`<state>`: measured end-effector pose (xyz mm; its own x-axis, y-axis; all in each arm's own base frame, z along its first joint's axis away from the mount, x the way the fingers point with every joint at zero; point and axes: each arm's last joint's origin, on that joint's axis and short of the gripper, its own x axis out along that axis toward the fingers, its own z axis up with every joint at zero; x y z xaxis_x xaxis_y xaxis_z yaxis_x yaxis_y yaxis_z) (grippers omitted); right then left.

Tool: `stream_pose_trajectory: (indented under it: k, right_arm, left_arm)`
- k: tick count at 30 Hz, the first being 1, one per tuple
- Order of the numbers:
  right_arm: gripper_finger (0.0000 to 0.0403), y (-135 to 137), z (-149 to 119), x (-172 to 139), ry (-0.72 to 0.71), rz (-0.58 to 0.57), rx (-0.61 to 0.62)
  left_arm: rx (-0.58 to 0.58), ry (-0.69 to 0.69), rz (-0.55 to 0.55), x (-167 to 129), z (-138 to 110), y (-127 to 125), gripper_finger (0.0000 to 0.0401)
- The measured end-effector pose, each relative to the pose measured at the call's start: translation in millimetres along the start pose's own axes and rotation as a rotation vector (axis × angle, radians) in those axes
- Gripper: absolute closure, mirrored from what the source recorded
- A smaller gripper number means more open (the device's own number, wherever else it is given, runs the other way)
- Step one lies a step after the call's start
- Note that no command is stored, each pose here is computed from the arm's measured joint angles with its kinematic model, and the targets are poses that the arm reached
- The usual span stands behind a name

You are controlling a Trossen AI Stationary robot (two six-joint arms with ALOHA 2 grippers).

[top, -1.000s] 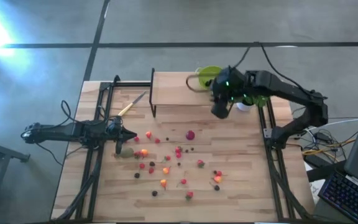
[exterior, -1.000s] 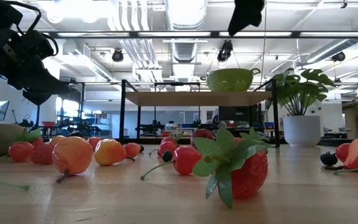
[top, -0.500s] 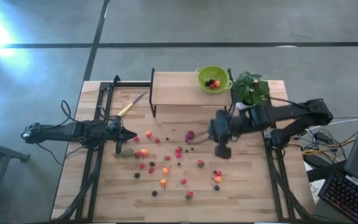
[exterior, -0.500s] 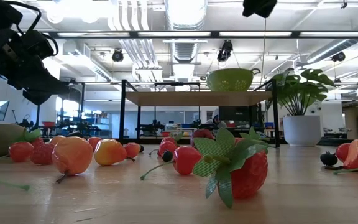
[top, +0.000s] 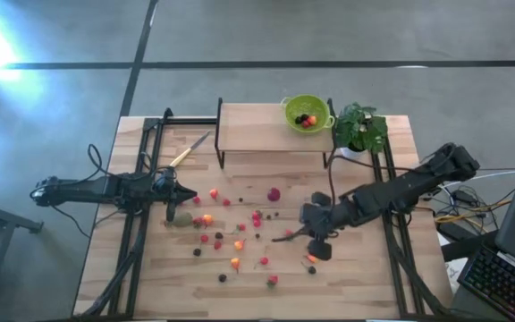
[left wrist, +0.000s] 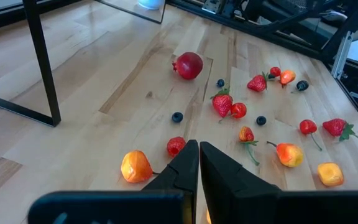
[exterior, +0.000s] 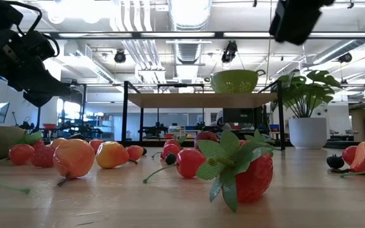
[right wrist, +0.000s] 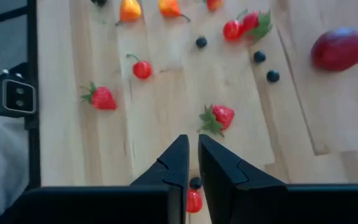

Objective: Build produce basket
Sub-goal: Put the strawberry into the green basket

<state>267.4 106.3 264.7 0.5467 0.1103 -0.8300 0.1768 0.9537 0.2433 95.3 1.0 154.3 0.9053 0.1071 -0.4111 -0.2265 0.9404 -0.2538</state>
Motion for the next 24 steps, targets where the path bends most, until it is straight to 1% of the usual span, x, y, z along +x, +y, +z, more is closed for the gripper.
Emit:
stream_pose_trajectory:
  k: [4,6,9,10,12,14,17,20,24]
  right_arm:
    - [0.0343,-5.3,-11.6,16.2,-0.008,0.010,0.042]
    - [0.0329,-6.4,-15.3,23.3,-0.025,0.043,0.047]
    - [0.0309,-5.7,-22.6,32.7,-0.054,0.087,-0.021]
    - [0.0303,-3.8,-26.2,36.2,-0.060,0.097,-0.066]
    - [0.0296,2.2,-34.2,41.4,-0.067,0.111,-0.201]
    - [0.0291,9.1,-40.5,48.1,-0.083,0.096,-0.336]
    - [0.0286,16.3,-50.8,59.5,-0.093,0.014,-0.502]
    - [0.0280,22.8,-54.7,71.5,-0.093,-0.076,-0.650]
    - [0.0264,29.8,-50.5,83.8,-0.097,-0.207,-0.829]
  left_arm:
    - [0.000,0.000,0.000,0.0,0.0,0.0,0.0380]
    - [0.000,0.000,0.000,0.0,0.0,0.0,0.0380]
    - [0.000,0.000,0.000,0.0,0.0,0.0,0.0380]
    - [0.000,0.000,0.000,0.0,0.0,0.0,0.0380]
    - [0.000,0.000,0.000,0.0,0.0,0.0,0.0380]
    - [0.000,0.000,0.000,0.0,0.0,0.0,0.0380]
    - [0.000,0.001,0.000,0.1,0.0,0.0,0.0380]
    - [0.000,0.000,0.000,0.0,0.0,0.0,0.0380]
    - [0.000,0.000,0.000,0.1,0.0,0.0,0.0380]
